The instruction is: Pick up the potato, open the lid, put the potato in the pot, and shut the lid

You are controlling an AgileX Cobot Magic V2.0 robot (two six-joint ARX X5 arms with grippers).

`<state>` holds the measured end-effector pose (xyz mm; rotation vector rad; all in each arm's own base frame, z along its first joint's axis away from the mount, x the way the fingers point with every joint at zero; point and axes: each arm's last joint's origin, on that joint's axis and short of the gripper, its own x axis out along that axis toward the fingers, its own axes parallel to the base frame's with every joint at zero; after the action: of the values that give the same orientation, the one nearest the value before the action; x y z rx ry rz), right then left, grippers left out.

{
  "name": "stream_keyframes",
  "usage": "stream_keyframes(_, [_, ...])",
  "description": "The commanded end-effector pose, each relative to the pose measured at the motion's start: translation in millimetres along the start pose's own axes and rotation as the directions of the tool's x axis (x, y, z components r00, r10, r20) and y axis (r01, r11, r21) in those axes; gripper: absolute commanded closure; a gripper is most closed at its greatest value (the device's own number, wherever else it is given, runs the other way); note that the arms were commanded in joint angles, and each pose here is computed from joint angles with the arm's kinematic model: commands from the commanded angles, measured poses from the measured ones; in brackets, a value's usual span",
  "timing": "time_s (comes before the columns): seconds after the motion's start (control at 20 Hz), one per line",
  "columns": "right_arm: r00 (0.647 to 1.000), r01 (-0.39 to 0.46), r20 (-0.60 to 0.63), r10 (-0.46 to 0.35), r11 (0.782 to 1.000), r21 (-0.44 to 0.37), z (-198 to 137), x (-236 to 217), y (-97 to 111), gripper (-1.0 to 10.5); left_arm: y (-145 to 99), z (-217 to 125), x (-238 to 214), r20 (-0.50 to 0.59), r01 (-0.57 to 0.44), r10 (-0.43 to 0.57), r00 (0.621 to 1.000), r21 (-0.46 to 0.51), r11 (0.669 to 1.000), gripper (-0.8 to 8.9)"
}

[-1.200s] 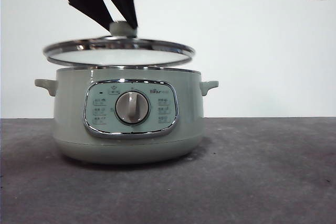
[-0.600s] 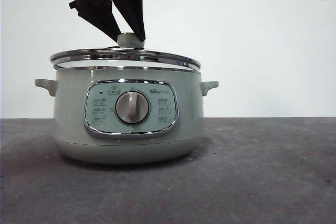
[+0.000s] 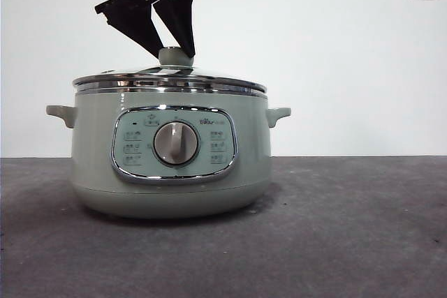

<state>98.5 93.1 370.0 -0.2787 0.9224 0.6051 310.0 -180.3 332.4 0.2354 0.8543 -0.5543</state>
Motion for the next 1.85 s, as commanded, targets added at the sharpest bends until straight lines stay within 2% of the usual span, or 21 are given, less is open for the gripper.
stream_keyframes(0.05, [1.0,-0.004,-0.007,0.004,1.0,0.005,-1,2,1,2.5,0,4,8,0.014,0.004,-0.004,1.0,0.008,1.0,8.23])
stream_keyframes(0.4, [1.0,-0.004,-0.008,0.004,1.0,0.004,-1,2,0,2.5,0,3,18,-0.01,0.007,-0.007,1.0,0.007,1.0,8.21])
stream_keyframes(0.5, [1.0,-0.004,-0.007,0.004,1.0,0.001,-1,2,1,2.5,-1,4,17,-0.005,0.007,-0.007,1.0,0.008,1.0,7.87])
stream_keyframes(0.55, [1.0,-0.004,-0.007,0.004,1.0,0.0,-1,2,0,2.5,-1,4,15,0.002,0.007,-0.007,1.0,0.007,1.0,6.63])
stream_keyframes(0.65, [1.0,-0.004,-0.007,0.004,1.0,0.0,-1,2,0,2.5,-2,6,8,0.025,0.008,-0.008,1.0,0.002,1.0,3.5])
stream_keyframes(0.7, [1.0,-0.004,-0.007,0.004,1.0,0.0,-1,2,0,2.5,-3,7,3,0.04,0.009,-0.009,0.999,0.002,1.0,2.73])
stream_keyframes(0.9, [1.0,-0.004,-0.007,0.004,1.0,0.0,-1,2,1,2.5,-5,8,-27,0.103,0.008,-0.009,0.995,0.006,1.0,1.78])
stream_keyframes(1.1, [1.0,-0.004,-0.007,0.004,1.0,0.0,-1,2,1,2.5,-7,0,-60,0.107,0.009,-0.009,0.994,0.0,1.0,1.79])
stream_keyframes(1.3, [1.0,-0.004,-0.007,0.004,1.0,0.001,-1,2,0,2.5,-14,-18,-98,0.057,0.021,-0.022,0.998,0.011,1.0,1.79])
stream_keyframes(1.55, [1.0,-0.004,-0.008,0.004,1.0,0.009,-1,2,1,2.5,-18,-41,-150,0.073,0.022,-0.024,0.997,0.025,0.999,1.79])
stream_keyframes(1.85, [1.0,-0.004,-0.009,0.004,0.999,0.031,-1,2,1,2.6,-19,-70,-175,-0.059,0.024,-0.021,0.998,0.046,0.999,1.84])
